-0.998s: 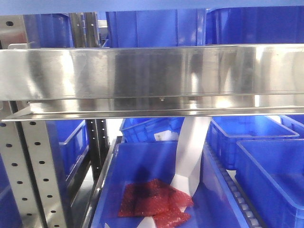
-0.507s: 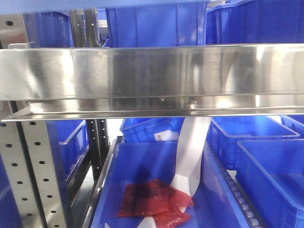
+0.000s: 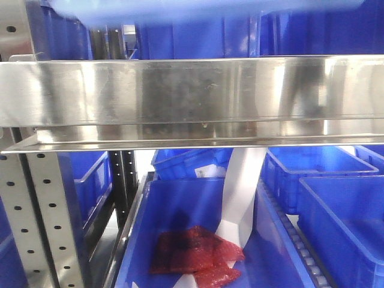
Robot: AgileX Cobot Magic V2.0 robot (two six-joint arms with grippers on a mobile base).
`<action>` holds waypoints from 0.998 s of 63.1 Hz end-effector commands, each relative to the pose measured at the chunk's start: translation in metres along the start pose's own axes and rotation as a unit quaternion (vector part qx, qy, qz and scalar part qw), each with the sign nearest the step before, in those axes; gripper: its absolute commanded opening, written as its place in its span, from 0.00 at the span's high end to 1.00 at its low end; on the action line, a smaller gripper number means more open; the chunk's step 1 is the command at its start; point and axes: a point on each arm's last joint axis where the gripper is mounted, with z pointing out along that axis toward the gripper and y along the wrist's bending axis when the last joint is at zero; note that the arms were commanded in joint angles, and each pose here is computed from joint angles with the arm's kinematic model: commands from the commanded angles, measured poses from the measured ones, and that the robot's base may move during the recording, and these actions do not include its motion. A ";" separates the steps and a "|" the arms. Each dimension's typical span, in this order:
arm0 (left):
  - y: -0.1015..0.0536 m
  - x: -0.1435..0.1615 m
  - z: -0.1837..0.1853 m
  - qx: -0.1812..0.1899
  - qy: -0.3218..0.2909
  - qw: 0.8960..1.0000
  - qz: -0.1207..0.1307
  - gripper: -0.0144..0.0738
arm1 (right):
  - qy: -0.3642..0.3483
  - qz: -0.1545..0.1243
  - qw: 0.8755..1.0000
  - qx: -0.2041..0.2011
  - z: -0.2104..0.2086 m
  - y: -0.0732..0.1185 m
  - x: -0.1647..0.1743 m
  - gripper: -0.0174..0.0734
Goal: Grab blue tray and place on right shelf
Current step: 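Push the tray forward onto the upper roller shelf and open both grippers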
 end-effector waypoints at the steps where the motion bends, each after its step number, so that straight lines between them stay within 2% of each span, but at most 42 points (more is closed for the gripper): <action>1: -0.006 -0.015 -0.014 0.019 -0.073 0.997 0.006 0.89 | -0.064 -0.002 0.998 -0.011 -0.008 -0.001 -0.016 0.75; 14: -0.005 -0.012 0.020 0.020 -0.037 0.999 -0.002 0.88 | -0.029 -0.005 1.000 -0.003 0.032 0.001 -0.016 0.74; 19: -0.004 -0.011 0.026 0.017 -0.027 0.999 -0.002 0.83 | -0.021 -0.006 1.000 -0.001 0.040 0.002 -0.015 0.71; 25: -0.004 -0.010 0.028 0.016 -0.024 1.000 -0.002 0.68 | -0.021 -0.006 1.000 -0.001 0.040 0.002 -0.016 0.56; 28: -0.004 -0.010 0.028 0.016 -0.024 1.000 -0.002 0.59 | -0.021 -0.006 1.000 -0.001 0.040 0.002 -0.016 0.42; 37: -0.004 -0.010 0.028 0.016 -0.022 1.000 -0.002 0.27 | -0.015 -0.006 1.000 0.001 0.040 0.001 -0.015 0.11; 42: -0.004 -0.010 0.027 0.015 -0.019 1.000 -0.002 0.19 | -0.012 -0.006 1.000 0.002 0.038 0.001 -0.014 0.12; 53: -0.005 -0.010 0.002 0.020 -0.034 0.999 0.000 0.22 | -0.033 -0.002 0.999 -0.003 0.011 -0.001 -0.014 0.12; 59: -0.009 -0.010 -0.029 0.029 -0.061 0.998 0.004 0.27 | -0.060 0.000 0.998 -0.009 -0.016 -0.004 -0.013 0.13; 63: -0.013 -0.007 -0.055 0.031 -0.080 0.996 0.013 0.32 | -0.073 0.001 0.997 -0.012 -0.033 -0.005 -0.011 0.17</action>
